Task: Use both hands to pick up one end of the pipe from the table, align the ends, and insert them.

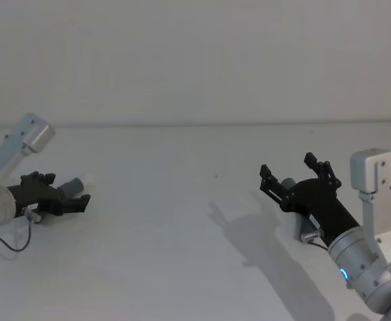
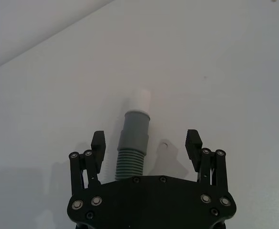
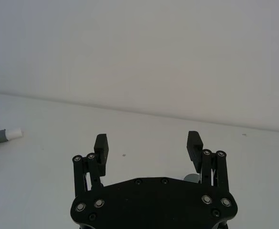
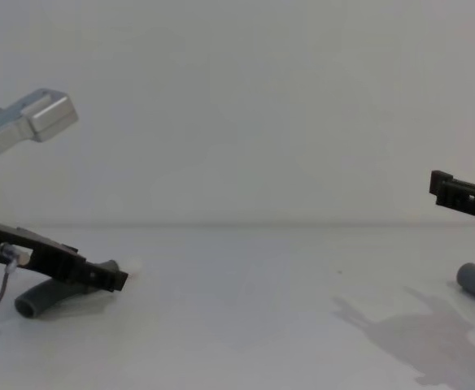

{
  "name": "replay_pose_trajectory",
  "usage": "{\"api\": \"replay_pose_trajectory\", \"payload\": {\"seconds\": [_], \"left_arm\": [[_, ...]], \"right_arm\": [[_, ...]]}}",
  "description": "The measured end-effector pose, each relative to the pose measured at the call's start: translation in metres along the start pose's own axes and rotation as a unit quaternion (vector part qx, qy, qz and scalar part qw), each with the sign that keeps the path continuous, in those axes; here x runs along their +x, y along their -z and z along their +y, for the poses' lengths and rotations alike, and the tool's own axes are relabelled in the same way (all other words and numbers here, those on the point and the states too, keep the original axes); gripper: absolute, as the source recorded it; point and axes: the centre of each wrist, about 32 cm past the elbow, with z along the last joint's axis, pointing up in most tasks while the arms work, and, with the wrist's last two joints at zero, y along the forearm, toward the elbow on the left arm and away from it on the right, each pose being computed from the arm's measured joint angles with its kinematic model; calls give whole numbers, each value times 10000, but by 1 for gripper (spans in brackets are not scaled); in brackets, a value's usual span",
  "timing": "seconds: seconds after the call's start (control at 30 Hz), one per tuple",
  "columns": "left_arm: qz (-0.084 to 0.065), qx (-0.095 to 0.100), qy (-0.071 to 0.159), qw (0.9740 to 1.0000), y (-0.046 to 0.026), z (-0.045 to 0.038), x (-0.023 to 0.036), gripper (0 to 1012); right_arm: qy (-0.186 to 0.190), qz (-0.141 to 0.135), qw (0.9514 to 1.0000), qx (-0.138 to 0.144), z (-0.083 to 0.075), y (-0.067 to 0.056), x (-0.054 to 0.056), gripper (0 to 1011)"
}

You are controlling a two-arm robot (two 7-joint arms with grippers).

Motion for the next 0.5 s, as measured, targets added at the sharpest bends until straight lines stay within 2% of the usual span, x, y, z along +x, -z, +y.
{"api": "replay_pose_trajectory", "payload": {"seconds": [0.5], "left_arm": [[56, 24, 55, 10000, -7, -74, 37, 1001]], "right_arm": [[0, 0, 10000, 0, 0, 0, 0, 1002]]}}
